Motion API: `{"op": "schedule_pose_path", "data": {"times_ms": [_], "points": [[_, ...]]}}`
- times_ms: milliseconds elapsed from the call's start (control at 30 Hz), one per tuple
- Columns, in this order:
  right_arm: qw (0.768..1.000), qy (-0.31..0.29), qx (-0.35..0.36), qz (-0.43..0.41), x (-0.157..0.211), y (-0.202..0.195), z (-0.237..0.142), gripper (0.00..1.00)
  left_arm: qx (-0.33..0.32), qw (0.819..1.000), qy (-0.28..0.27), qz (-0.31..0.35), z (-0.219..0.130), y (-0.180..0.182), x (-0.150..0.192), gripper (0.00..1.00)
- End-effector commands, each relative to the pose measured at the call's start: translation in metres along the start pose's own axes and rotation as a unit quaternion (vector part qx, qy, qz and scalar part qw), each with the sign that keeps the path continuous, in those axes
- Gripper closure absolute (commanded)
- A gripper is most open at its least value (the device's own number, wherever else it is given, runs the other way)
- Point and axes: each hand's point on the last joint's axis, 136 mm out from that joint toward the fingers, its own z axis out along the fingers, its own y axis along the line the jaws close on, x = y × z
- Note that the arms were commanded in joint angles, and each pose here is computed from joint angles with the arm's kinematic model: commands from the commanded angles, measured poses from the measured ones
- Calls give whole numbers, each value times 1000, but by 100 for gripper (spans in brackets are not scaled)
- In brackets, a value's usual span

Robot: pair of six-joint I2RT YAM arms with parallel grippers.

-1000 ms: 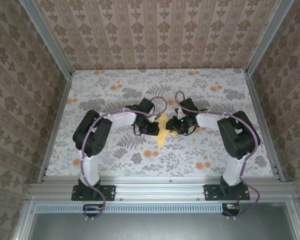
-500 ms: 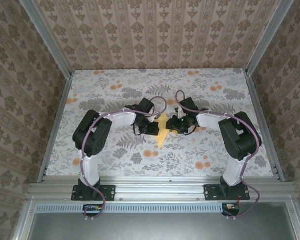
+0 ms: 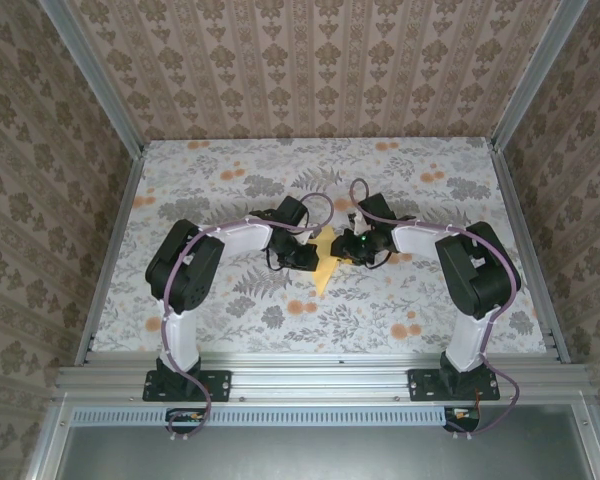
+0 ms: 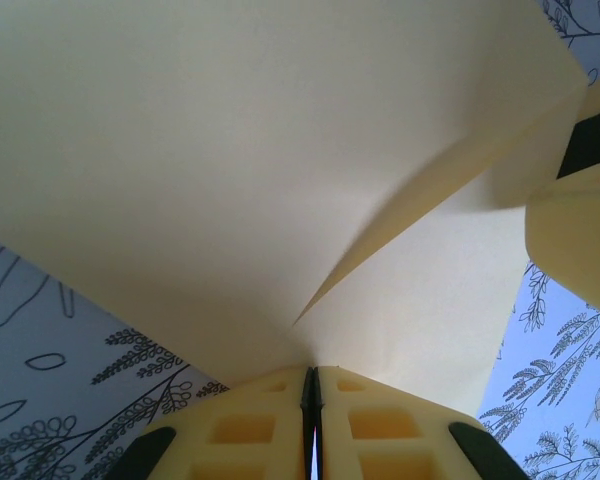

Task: Fold a paper plane with a square sheet of paper (pick it up from the middle)
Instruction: Fourth fold the wing at the center of the table.

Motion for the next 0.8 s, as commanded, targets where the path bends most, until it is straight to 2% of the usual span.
{"op": "schedule_pose_path", "data": {"times_ms": [0,300,767], "points": [[1000,2,-16,0,-4,9,2,71,-33,999,36,-12,19,25,20,89],[1000,5,-22,-1,1,13,2,84,-30,999,32,-13,19,24,19,89],[1000,10,-22,-11,3,24,6,92,-24,999,31,-16,22,25,17,89]]}}
